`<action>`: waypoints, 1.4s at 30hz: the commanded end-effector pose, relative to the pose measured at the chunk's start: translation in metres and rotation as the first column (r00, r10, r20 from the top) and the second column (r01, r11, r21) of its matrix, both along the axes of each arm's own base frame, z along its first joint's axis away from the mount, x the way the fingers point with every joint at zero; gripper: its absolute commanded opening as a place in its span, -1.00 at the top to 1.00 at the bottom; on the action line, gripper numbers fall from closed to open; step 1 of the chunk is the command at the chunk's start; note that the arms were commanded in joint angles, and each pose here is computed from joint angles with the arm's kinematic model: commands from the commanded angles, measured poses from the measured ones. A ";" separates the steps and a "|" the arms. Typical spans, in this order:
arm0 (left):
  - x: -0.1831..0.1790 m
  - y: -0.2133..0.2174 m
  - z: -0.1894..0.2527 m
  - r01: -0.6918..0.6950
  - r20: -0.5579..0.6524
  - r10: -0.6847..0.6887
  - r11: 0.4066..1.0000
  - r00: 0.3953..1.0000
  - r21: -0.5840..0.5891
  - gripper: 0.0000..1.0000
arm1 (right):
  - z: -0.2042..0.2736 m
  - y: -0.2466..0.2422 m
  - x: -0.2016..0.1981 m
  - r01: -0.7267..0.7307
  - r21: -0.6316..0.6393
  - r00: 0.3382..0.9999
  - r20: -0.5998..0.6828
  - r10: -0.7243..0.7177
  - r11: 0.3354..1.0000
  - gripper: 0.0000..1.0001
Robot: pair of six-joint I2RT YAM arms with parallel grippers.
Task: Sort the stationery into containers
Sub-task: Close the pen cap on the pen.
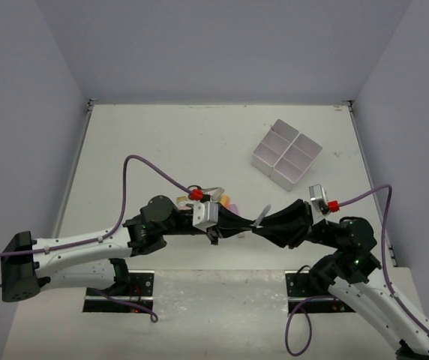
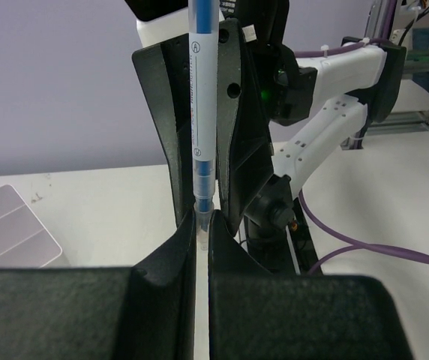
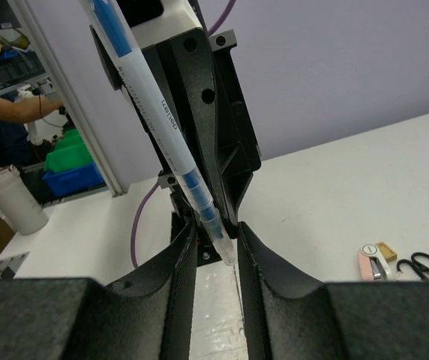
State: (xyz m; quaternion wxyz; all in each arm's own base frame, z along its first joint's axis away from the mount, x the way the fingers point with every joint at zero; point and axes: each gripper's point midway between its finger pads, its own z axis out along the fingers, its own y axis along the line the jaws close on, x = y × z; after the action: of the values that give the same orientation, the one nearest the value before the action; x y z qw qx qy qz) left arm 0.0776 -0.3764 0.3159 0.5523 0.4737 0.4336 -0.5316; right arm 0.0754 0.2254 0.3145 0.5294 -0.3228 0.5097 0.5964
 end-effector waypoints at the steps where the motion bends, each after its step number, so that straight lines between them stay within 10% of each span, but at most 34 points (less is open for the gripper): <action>1: -0.005 -0.003 0.032 0.043 0.048 -0.039 0.996 0.998 -0.084 1.00 | 0.016 -0.002 0.002 0.026 0.002 0.999 0.024 -0.026 1.000 0.37; 16: -0.002 -0.004 0.023 0.026 0.009 -0.026 0.997 1.000 -0.077 1.00 | 0.021 -0.007 0.002 0.058 -0.010 0.997 0.051 -0.057 0.998 -0.91; 42: -0.008 -0.009 -0.004 0.072 -0.051 -0.073 0.997 0.996 -0.029 1.00 | 0.068 -0.013 0.005 0.109 0.027 0.981 0.159 -0.112 0.994 -0.85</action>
State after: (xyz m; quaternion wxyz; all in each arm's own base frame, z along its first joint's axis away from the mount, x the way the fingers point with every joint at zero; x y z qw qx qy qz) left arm 0.0718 -0.3843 0.3117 0.5301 0.4692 0.4329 -0.5581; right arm 0.0788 0.2142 0.3626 0.5831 -0.3331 0.4932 0.5530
